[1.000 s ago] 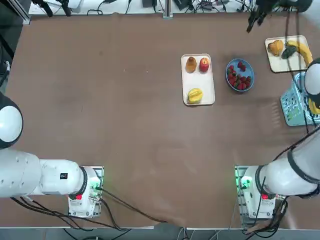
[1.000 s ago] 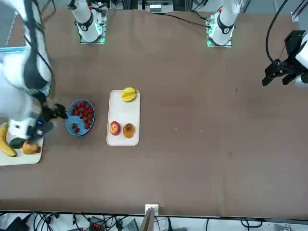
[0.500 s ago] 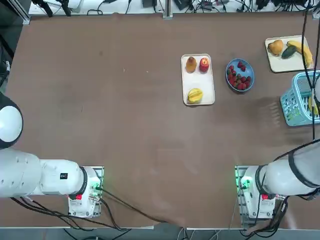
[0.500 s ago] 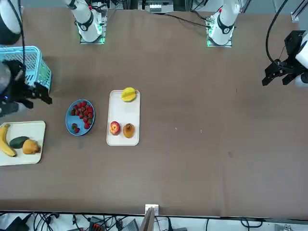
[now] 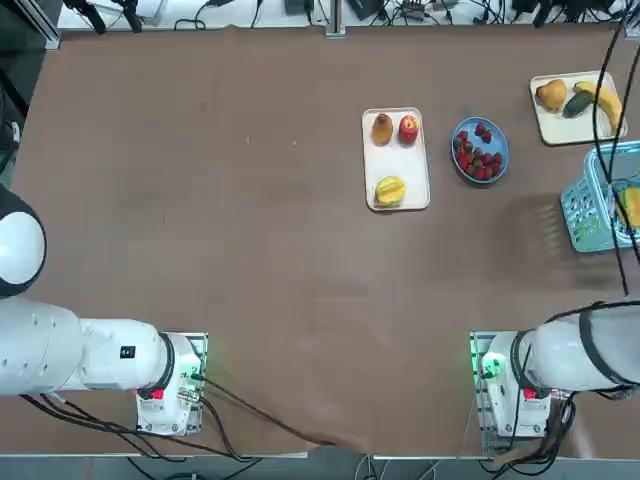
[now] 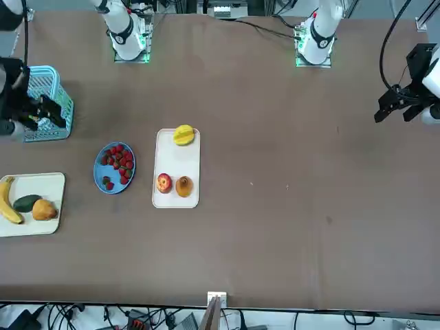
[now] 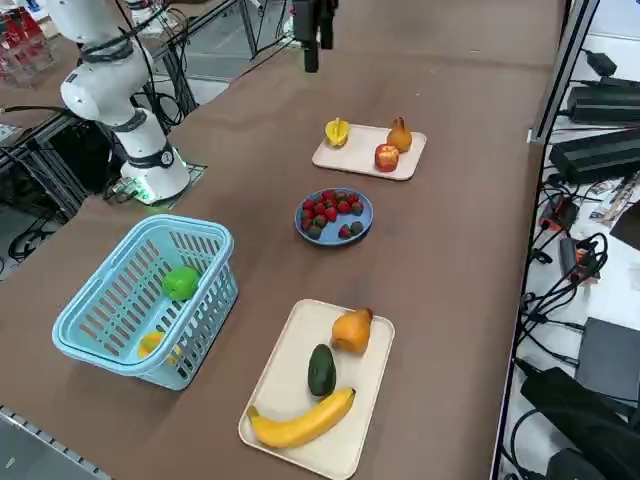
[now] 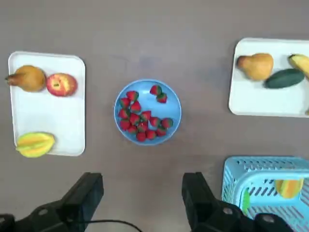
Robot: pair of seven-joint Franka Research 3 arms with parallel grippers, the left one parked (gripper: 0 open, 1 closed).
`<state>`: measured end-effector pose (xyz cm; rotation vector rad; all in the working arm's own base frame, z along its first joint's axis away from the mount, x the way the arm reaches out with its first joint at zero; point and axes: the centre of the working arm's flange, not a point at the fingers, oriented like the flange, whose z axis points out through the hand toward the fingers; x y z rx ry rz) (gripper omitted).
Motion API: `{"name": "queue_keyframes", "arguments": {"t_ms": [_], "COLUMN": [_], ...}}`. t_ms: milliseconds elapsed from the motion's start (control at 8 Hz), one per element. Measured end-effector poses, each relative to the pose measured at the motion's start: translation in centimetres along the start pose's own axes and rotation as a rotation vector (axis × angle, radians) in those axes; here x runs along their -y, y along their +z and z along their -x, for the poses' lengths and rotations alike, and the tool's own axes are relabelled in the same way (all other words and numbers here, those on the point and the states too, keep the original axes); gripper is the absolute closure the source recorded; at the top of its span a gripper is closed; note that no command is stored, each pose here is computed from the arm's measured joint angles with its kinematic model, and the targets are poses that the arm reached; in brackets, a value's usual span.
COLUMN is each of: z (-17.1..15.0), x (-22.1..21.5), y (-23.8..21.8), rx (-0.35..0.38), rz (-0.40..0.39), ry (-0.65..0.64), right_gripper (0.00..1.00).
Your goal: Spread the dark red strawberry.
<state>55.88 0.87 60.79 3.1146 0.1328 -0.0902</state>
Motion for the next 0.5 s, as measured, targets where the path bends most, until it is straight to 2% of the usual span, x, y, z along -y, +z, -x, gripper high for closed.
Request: {"name": "queue_keyframes", "arguments": {"t_ms": [250, 500], "z": [2.8, 3.4], "x": [0.3, 0.6], "y": [-0.4, -1.0], "rx": [0.005, -0.003], "rz": [-0.005, -0.006], "ry": [-0.003, -0.004], "right_gripper": [0.00, 0.00]}}
